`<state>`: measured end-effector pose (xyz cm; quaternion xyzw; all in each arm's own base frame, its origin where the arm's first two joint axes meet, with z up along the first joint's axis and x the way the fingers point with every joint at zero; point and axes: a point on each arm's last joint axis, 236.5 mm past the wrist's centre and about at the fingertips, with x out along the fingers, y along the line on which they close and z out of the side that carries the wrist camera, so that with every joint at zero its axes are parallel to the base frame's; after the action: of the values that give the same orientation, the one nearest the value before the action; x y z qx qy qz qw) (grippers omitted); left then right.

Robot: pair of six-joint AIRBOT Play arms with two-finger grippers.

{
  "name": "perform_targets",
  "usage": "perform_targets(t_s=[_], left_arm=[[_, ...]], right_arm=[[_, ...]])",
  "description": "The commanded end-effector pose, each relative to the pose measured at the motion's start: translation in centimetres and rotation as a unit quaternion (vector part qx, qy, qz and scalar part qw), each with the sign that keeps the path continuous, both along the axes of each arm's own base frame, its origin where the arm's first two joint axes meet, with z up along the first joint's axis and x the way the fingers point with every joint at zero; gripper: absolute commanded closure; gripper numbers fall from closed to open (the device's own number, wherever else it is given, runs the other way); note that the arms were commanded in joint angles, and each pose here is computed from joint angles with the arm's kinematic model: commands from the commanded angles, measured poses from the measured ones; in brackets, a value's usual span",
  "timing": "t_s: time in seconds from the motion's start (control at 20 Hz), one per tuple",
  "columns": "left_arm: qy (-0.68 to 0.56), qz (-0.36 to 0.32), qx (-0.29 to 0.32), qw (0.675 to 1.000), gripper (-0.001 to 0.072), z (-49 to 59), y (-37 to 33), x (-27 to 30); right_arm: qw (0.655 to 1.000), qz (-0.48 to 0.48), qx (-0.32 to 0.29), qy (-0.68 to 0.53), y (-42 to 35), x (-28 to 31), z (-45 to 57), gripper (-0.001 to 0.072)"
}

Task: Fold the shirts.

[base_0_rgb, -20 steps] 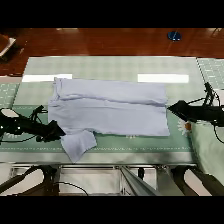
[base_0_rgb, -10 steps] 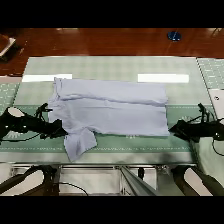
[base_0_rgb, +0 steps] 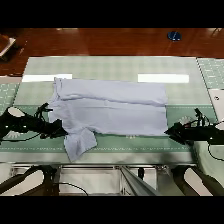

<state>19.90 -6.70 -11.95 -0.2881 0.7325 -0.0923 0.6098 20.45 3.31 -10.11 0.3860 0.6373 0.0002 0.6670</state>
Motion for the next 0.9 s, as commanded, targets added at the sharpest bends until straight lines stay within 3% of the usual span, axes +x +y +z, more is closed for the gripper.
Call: perform_targets(t_s=[0.0,0.1,0.15,0.25,0.3,0.4,0.55,0.65,0.85], left_arm=[[-0.012,0.002,-0.016,1.000,0.0685,0.4,-0.6,0.5],[-0.015,0.006,-0.019,1.000,0.0685,0.5,-0.7,0.8],[-0.016,0.006,-0.019,1.000,0.0685,0.6,-0.7,1.0],[-0.018,0.004,-0.021,1.000,0.0685,0.9,-0.7,1.2],[-0.023,-0.003,-0.025,0.999,0.0685,1.6,-0.7,1.6],[-0.063,-0.012,-0.032,0.997,0.0685,4.0,-0.1,3.9],[-0.178,-0.003,-0.044,0.983,0.0686,9.9,1.2,10.0],[-0.230,0.003,-0.021,0.973,0.0687,12.6,2.8,13.7],[-0.262,-0.011,-0.012,0.965,0.0687,14.2,2.7,20.0]], right_arm=[[0.999,-0.032,0.003,-0.022,-0.3,1.9,-0.3,0.0308],[1.000,-0.014,0.010,-0.002,0.6,1.9,-1.2,0.0309],[1.000,0.002,0.014,0.004,1.3,2.1,-1.5,0.0361],[0.998,0.066,0.022,-0.010,3.2,3.3,-1.1,0.0670],[0.994,0.101,0.026,-0.020,3.9,4.0,-0.1,0.0696],[0.989,0.139,0.010,-0.058,3.4,6.5,3.2,0.0697],[0.986,0.122,-0.030,-0.112,1.5,11.3,7.8,0.0697],[0.983,0.118,-0.032,-0.134,1.3,13.7,9.8,0.0697],[0.980,0.123,-0.039,-0.149,1.5,17.6,9.6,0.0697]])
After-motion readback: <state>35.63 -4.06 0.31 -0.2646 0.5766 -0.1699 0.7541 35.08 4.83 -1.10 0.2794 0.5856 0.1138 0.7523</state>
